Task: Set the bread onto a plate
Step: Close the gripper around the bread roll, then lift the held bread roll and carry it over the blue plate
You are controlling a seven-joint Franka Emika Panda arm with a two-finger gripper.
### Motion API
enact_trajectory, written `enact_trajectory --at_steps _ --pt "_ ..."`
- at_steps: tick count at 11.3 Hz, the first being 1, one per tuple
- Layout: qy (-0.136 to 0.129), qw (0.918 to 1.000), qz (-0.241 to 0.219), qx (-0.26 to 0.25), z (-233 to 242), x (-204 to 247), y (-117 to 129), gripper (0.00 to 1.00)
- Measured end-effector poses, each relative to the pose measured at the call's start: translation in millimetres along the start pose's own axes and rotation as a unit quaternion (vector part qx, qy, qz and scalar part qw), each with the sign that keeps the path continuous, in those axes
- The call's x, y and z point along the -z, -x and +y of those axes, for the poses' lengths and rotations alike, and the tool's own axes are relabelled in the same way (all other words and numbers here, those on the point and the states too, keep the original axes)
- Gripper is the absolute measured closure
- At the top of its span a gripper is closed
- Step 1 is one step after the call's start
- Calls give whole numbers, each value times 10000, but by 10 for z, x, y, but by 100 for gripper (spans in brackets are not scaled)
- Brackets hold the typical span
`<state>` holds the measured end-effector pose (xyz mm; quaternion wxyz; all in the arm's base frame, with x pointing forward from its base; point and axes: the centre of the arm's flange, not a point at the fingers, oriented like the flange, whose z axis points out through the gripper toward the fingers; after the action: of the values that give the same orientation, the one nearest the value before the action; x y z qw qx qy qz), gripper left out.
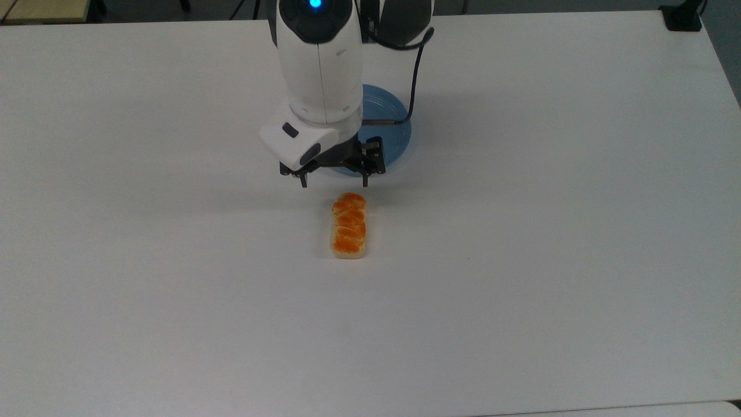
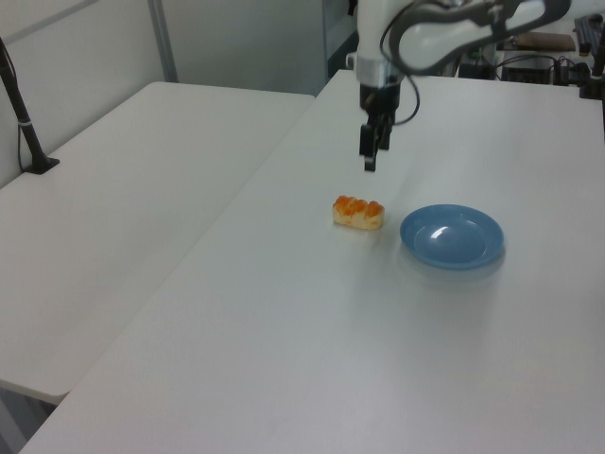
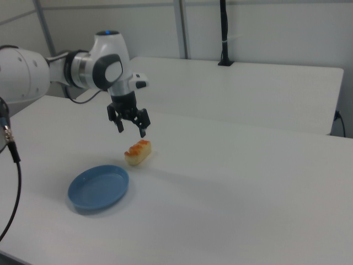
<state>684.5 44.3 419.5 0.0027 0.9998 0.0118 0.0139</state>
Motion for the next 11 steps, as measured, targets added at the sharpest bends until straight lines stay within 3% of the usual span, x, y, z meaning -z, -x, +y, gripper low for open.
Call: enact_trajectory --at_steps 6,8,9,11 --pt "-25 9997 236 66 -216 -921 -264 0" --pt "-31 9997 243 84 -302 -1088 -286 8" --pt "-5 9996 246 108 -310 -1099 -295 15" --pt "50 9995 280 143 -306 -1073 -310 47"
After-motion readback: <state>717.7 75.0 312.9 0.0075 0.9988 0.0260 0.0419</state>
